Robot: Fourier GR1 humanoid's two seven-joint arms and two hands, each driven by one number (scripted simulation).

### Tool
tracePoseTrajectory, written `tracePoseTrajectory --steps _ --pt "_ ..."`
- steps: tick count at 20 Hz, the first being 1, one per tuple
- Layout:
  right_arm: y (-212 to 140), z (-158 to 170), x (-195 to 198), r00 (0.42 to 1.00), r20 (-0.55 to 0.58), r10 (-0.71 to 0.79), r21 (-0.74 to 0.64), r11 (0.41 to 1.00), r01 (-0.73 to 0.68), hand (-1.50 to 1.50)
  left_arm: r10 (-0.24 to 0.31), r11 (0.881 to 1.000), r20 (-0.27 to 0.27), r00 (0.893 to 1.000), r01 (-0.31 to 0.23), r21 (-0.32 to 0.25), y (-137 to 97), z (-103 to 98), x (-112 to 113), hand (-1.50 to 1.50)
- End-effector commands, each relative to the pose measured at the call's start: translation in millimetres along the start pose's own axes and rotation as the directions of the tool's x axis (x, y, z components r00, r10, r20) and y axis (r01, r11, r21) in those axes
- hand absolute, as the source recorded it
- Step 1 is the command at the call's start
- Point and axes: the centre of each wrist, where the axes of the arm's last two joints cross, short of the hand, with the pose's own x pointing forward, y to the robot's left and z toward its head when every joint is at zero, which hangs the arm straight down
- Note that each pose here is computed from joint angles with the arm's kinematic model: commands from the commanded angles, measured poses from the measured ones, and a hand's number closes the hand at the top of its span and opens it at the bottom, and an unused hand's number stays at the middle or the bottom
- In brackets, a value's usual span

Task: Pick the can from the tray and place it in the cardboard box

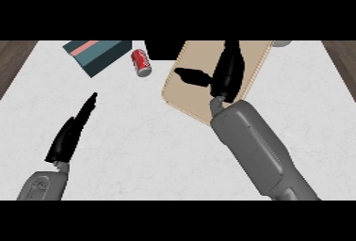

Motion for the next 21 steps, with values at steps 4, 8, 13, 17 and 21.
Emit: tracePoseTrajectory --steps 4,8,13,17,21 --pt "-23.7 9.3 -46.8 0.994 0.047 -0.098 -0.134 0.986 0.103 -1.5 0.008 1.0 -0.012 1.0 -0.008 0.003 -6.2 -6.1 9.8 0.0" --pt "-61.7 4.0 -78.0 0.992 0.071 -0.108 -0.201 0.972 0.12 -1.5 -0.01 1.0 -0.002 1.0 0.01 0.011 -6.2 6.6 7.2 0.0" --pt "-95.5 5.3 -106.5 0.99 0.071 -0.125 -0.214 0.967 0.138 -1.5 0.002 1.0 -0.002 1.0 -0.002 0.027 7.1 2.5 -7.6 0.0" --pt "-119.1 8.7 -131.2 0.993 0.077 -0.091 -0.199 0.974 0.105 -1.5 -0.002 1.0 0.011 1.0 0.002 0.015 0.1 -2.4 14.9 0.0" --pt "-121.9 11.9 -132.3 0.995 0.064 -0.073 -0.149 0.985 0.082 -1.5 -0.004 1.0 -0.025 1.0 0.005 0.016 10.5 -7.7 -0.8 0.0"
